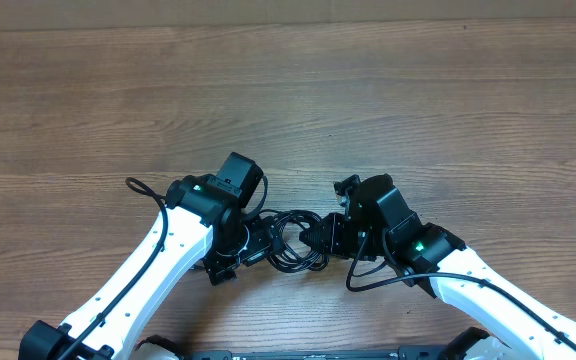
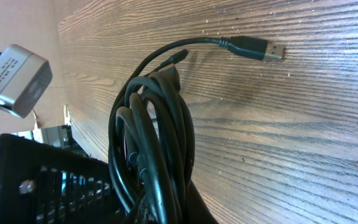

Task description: Untangle cables

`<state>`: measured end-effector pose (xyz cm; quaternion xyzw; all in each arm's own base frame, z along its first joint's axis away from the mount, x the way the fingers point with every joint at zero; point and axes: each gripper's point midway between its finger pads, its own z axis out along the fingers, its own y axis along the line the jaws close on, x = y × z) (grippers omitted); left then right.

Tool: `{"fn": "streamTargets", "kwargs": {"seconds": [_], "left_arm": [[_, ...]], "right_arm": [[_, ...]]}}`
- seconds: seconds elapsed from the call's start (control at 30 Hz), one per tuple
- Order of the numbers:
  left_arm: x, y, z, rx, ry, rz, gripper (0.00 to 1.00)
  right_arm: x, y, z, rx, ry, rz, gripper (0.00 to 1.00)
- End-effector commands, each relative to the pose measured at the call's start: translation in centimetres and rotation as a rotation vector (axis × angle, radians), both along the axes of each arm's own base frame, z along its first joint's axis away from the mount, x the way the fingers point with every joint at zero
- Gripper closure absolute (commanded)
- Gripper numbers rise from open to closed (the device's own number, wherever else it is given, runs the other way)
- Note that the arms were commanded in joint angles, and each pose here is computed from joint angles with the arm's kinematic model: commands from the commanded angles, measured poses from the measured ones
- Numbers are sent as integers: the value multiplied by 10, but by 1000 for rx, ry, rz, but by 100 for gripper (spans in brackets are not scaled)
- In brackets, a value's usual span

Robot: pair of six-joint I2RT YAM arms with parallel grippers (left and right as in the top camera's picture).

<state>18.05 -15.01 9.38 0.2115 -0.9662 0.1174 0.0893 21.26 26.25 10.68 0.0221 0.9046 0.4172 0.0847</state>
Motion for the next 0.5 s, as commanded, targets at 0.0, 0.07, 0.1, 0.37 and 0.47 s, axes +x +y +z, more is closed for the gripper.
{"fn": "streamTargets", "kwargs": {"seconds": [0.0, 0.07, 0.1, 0.37, 0.47], "left_arm": [[1, 6, -6, 43, -9, 9, 11], [3, 7, -6, 43, -14, 14, 11], [4, 7, -6, 43, -14, 16, 12], [12, 12, -1, 55, -38, 35, 14], [18, 9, 6, 45, -62, 36, 14]], "right_arm": [[2, 4, 9, 26, -18, 10, 96], [2, 4, 8, 25, -18, 10, 96], [2, 4, 8, 25, -18, 10, 96], [2, 4, 9, 25, -18, 10, 96], [2, 4, 9, 26, -18, 10, 96]]}}
